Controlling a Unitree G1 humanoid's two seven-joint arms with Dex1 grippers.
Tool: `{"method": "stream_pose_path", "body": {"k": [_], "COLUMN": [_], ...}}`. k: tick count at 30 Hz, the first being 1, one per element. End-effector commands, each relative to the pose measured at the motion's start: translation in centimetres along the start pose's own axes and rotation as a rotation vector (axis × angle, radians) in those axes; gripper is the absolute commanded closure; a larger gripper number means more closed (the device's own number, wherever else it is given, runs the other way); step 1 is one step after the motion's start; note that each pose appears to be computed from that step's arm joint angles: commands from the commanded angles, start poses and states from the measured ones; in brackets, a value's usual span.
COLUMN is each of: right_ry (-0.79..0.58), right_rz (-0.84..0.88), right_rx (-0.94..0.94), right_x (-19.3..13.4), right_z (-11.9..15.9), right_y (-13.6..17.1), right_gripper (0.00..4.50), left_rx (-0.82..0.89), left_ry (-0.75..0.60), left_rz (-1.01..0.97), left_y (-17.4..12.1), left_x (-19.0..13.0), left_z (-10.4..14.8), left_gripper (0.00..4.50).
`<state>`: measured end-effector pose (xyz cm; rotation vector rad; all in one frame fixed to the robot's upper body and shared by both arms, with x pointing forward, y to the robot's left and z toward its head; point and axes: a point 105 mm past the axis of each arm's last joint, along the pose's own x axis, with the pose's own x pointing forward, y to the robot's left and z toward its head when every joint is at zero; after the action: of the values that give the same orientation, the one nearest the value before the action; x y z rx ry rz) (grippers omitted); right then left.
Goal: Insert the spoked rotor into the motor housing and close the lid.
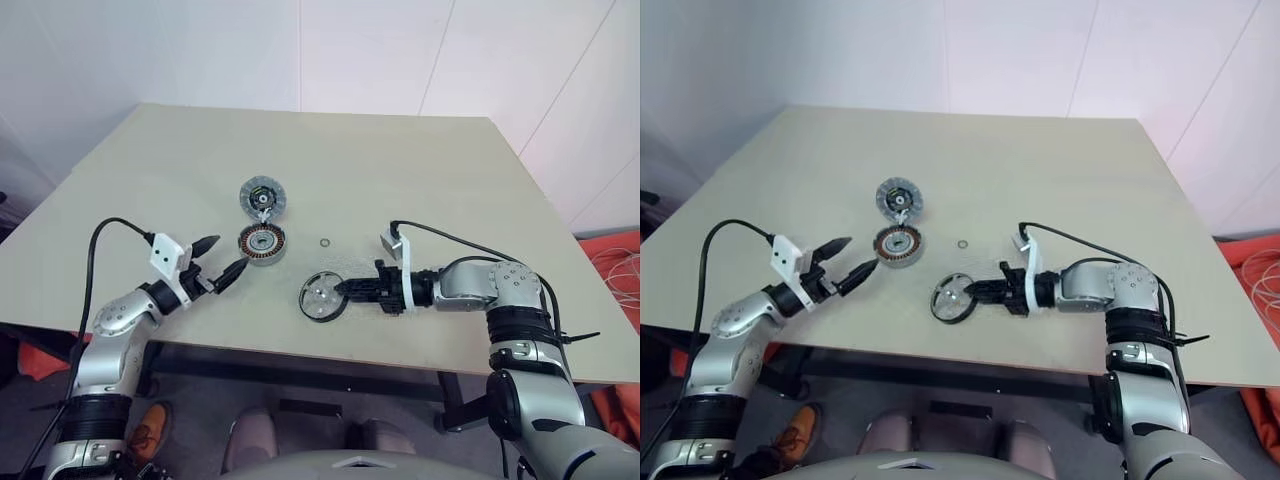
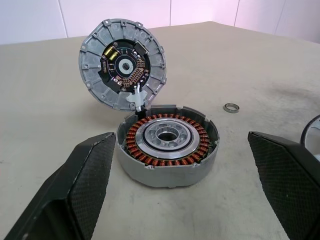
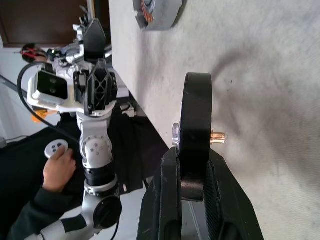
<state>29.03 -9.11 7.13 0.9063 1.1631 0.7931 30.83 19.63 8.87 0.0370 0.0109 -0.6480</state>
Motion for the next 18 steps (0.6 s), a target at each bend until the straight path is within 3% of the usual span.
{"method": "stream_pose_path", "body": {"k": [1, 5, 11, 18], "right_ry": [-0.090, -0.171, -0.471, -0.555], "right_rz": [0.046, 0.044, 0.049, -0.054], "right_rx": [-0.023, 0.000, 0.044, 0.025], "right_x": [-1.7, -3.3, -8.1, -9.6], "right_z": [1.6, 3.0, 7.8, 8.7], "right_y": [1.3, 1.3, 1.5, -0.7], "right_gripper": [4.21, 4.21, 4.21, 4.21], "left_rx": [0.030, 0.029, 0.030, 0.033], "left_ry": [-0.034, -0.032, -0.029, -0.027], "left_rz": [-0.005, -0.008, -0.020, -0.025], "left_y": [0.1, 0.1, 0.1, 0.2], "left_x": [0.3, 0.4, 0.8, 1.0], "left_z": [1.1, 1.1, 1.1, 1.1], "left_gripper": [0.00, 0.00, 0.00, 0.00]}}
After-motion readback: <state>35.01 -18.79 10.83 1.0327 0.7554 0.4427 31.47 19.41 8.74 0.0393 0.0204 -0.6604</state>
